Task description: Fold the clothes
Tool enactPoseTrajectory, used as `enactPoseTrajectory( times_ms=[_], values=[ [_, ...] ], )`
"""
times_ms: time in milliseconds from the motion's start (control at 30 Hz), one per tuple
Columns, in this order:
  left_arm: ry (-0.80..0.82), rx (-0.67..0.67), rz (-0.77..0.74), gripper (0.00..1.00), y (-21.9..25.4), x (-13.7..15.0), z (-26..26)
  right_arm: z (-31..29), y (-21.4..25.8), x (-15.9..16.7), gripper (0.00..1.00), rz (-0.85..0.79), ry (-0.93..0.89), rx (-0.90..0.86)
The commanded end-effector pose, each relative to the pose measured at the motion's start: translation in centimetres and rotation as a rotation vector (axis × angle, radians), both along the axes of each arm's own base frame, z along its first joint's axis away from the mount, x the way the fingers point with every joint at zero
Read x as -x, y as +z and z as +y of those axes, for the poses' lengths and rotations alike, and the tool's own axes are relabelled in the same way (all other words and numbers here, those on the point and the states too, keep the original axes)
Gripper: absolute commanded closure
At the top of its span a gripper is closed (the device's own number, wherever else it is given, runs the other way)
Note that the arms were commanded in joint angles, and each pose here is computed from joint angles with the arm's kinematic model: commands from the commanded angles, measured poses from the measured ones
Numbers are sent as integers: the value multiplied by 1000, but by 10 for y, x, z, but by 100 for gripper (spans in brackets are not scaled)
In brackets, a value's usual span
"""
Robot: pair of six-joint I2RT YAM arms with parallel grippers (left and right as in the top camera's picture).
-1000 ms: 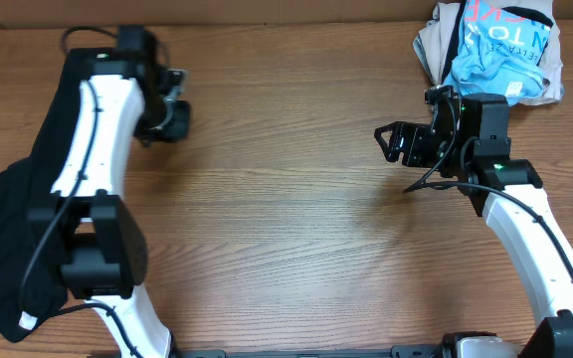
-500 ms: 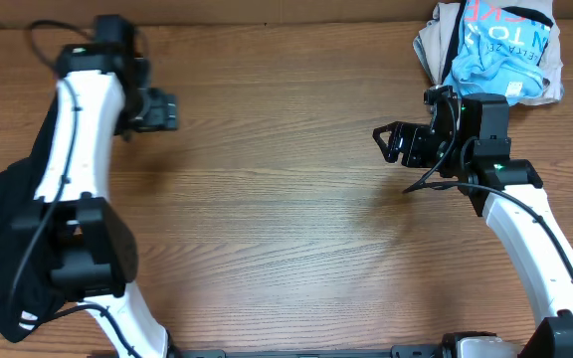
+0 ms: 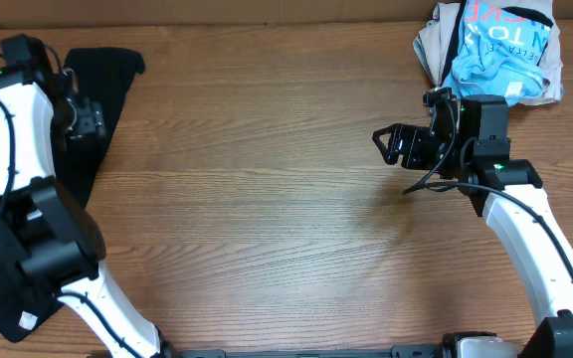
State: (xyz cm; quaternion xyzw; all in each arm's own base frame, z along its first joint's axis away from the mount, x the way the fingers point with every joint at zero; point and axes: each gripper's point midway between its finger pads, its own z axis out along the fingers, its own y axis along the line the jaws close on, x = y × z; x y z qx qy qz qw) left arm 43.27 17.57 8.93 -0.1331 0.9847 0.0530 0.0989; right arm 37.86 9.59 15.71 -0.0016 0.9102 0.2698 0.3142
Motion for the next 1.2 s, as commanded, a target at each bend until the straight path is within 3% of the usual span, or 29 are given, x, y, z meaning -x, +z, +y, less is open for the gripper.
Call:
enactPoseTrajectory(
  times_ms=[0, 267, 367, 400, 467, 567, 733, 800, 1000, 1167],
  values=[
    [-38, -12, 73, 25, -27, 1, 3, 3, 7, -3, 14, -14, 8, -5],
    [-25, -35, 180, 24, -64, 13, 13, 2, -3, 8, 14, 54, 8, -2],
    [-25, -33, 184, 28, -71, 11, 14, 2, -5, 11, 14, 67, 8, -1],
    [-26, -33, 183, 36, -74, 10, 14, 2, -5, 11, 14, 71, 8, -1],
    [-26, -30, 190, 66, -80, 10, 14, 2, -7, 13, 15, 82, 8, -1],
    [-27, -26, 201, 78, -86, 11, 13, 2, -8, 15, 18, 91, 8, 0],
    [-27, -26, 201, 83, -90, 10, 14, 2, -10, 18, 19, 107, 8, 0],
    [-26, -26, 199, 96, -90, 10, 14, 2, -10, 18, 20, 110, 8, 0],
    [2, 97, 175, 96, -92, 6, -14, 2, -10, 18, 21, 107, 8, 0],
    [-67, 214, 191, 96, -89, 3, -62, 2, -10, 18, 21, 107, 8, 0]
  ],
)
